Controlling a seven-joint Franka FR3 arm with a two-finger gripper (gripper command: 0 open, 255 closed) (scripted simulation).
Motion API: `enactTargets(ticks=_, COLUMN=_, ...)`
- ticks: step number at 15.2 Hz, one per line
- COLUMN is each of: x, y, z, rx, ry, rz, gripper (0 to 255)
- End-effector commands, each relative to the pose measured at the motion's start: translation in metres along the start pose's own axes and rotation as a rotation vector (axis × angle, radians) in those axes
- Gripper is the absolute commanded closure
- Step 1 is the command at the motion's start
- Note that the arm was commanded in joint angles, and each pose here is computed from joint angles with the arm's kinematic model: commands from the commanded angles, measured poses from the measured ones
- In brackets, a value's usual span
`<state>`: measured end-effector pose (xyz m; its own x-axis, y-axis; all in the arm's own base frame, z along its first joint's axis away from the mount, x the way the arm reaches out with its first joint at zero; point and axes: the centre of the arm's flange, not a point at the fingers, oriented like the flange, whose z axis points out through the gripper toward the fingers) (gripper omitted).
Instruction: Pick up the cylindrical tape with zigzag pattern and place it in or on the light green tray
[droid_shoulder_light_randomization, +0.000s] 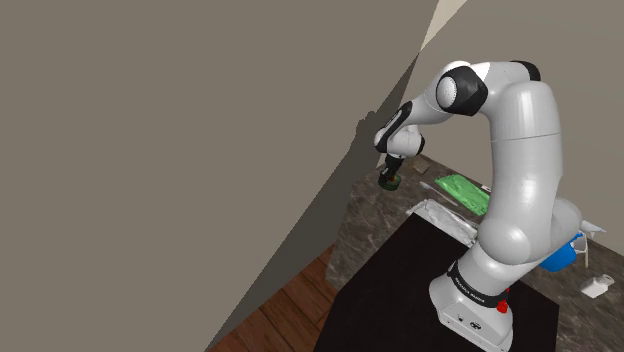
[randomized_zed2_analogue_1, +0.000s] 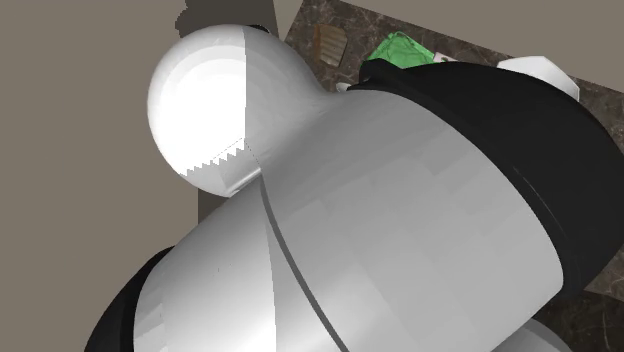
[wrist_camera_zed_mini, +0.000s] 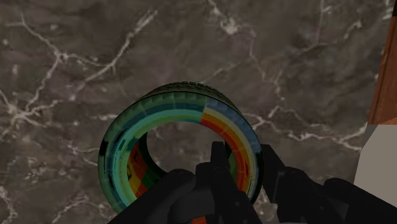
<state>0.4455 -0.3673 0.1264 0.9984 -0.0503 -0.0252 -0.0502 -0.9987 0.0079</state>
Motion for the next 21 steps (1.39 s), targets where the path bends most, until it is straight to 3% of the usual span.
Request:
enactTargets(ticks=1, x=0.000, y=0.000, z=0.000, rx=0.000, ry=0.000, rz=0.000, gripper=255)
enactTargets(ticks=4, x=0.000, y=0.000, z=0.000, rx=0.000, ry=0.000, rz=0.000, gripper=255)
enactTargets(ticks=21, x=-0.002, y=0.001, z=-0.090, rx=0.000, ry=0.000, rz=0.000, gripper=255)
